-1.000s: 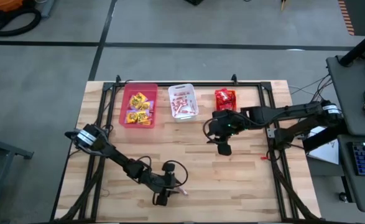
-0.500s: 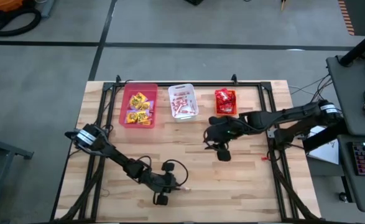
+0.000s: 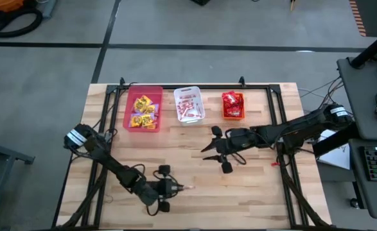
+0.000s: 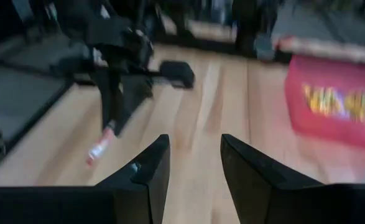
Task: Sort candy
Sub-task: Put the white candy into the white bin
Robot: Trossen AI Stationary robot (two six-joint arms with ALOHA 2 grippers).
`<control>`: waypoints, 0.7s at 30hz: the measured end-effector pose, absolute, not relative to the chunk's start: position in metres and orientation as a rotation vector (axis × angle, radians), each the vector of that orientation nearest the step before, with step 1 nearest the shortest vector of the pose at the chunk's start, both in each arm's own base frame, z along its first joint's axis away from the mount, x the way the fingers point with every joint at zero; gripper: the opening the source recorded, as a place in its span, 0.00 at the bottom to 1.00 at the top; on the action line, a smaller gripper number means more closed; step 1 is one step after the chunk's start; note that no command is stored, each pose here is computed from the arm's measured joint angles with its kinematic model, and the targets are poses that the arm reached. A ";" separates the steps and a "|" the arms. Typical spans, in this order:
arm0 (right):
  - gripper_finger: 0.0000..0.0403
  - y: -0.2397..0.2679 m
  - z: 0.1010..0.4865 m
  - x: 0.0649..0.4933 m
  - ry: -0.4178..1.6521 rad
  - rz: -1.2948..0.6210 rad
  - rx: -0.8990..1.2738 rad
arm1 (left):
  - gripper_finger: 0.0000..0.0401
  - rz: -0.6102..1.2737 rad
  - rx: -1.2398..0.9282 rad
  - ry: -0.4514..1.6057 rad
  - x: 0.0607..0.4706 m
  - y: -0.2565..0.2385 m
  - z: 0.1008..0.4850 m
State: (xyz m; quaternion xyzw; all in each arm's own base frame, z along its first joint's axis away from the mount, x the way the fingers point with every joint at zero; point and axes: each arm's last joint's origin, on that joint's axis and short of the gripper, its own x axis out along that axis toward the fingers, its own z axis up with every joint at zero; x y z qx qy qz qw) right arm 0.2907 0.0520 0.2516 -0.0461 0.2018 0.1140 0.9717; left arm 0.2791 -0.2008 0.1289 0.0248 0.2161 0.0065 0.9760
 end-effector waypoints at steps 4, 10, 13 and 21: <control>0.33 0.053 0.242 0.290 0.228 0.231 -0.080 | 0.03 0.156 0.068 0.340 0.271 -0.198 0.147; 0.33 0.056 0.225 0.298 0.034 0.232 -0.066 | 0.06 0.281 0.055 0.242 0.265 -0.192 0.173; 0.33 0.059 0.216 0.307 0.008 0.245 -0.068 | 0.06 0.297 0.077 0.233 0.264 -0.190 0.177; 0.33 0.071 0.205 0.332 0.006 0.319 -0.068 | 0.06 0.348 0.034 0.181 0.264 -0.190 0.183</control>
